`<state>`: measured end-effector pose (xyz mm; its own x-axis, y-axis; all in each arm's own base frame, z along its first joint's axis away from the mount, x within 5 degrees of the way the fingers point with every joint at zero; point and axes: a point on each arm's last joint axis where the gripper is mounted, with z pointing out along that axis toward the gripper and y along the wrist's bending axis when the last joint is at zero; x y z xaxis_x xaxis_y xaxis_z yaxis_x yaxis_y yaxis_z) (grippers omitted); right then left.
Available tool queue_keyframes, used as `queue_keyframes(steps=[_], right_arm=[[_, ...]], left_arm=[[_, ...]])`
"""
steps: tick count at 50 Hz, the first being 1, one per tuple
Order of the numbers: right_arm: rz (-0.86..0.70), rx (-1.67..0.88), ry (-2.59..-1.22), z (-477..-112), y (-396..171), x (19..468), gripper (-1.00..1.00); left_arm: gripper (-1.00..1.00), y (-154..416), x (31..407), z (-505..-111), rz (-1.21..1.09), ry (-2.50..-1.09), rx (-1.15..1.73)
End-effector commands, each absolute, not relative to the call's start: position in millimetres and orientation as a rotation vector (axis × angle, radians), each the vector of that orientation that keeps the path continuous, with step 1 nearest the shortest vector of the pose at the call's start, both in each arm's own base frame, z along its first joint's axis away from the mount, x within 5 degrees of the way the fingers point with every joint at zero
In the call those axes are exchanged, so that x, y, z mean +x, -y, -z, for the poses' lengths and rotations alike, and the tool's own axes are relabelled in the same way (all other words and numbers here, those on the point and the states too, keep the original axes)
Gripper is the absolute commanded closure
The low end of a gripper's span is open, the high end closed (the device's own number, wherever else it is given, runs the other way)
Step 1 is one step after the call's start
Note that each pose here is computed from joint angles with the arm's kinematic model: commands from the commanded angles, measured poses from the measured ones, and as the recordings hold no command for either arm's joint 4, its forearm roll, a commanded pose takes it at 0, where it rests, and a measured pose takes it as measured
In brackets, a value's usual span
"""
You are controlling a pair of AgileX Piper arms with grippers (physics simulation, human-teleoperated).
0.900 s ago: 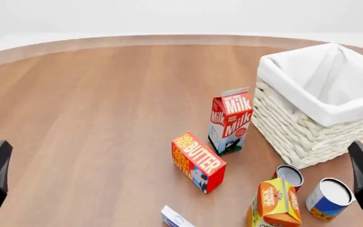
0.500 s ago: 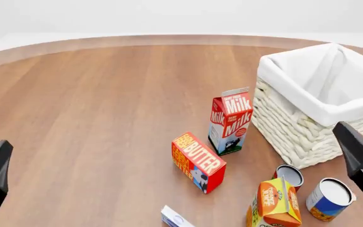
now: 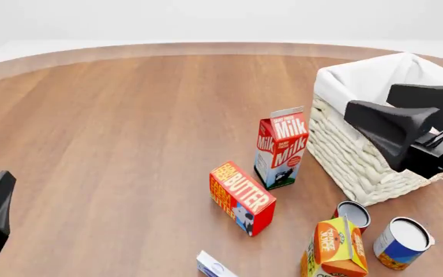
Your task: Pick up the cream cheese box and the butter, and put them in the basket.
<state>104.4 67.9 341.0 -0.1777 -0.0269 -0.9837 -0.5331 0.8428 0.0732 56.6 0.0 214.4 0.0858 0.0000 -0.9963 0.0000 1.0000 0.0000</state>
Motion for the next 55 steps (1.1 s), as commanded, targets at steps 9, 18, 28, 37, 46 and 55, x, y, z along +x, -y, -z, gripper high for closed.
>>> queue_keyframes(steps=[9, 18, 28, 37, 46, 55], right_arm=[[-0.553, -0.728, -1.822, -375, -137, 134, -1.00], [-0.543, -0.705, -1.899, -371, -153, 155, -1.00], [-0.517, -0.713, -2.002, -352, -175, 180, -1.00], [-0.485, -0.704, -2.051, -333, -176, 191, -1.00], [-0.452, -0.733, -2.102, -310, -178, 194, -1.00], [-0.438, -0.729, -2.148, -293, -174, 194, -1.00]], left_arm=[[-1.00, 0, 57, -214, 0.000, -1.485, 0.000], [-1.00, 0, 57, -214, 0.000, -1.485, 0.000], [-1.00, 0, 57, -214, 0.000, -1.485, 0.000], [-1.00, 0, 57, -214, 0.000, -1.485, 0.000], [-1.00, 0, 57, -214, 0.000, -1.485, 0.000], [-1.00, 0, 57, -214, 0.000, -1.485, 0.000]])
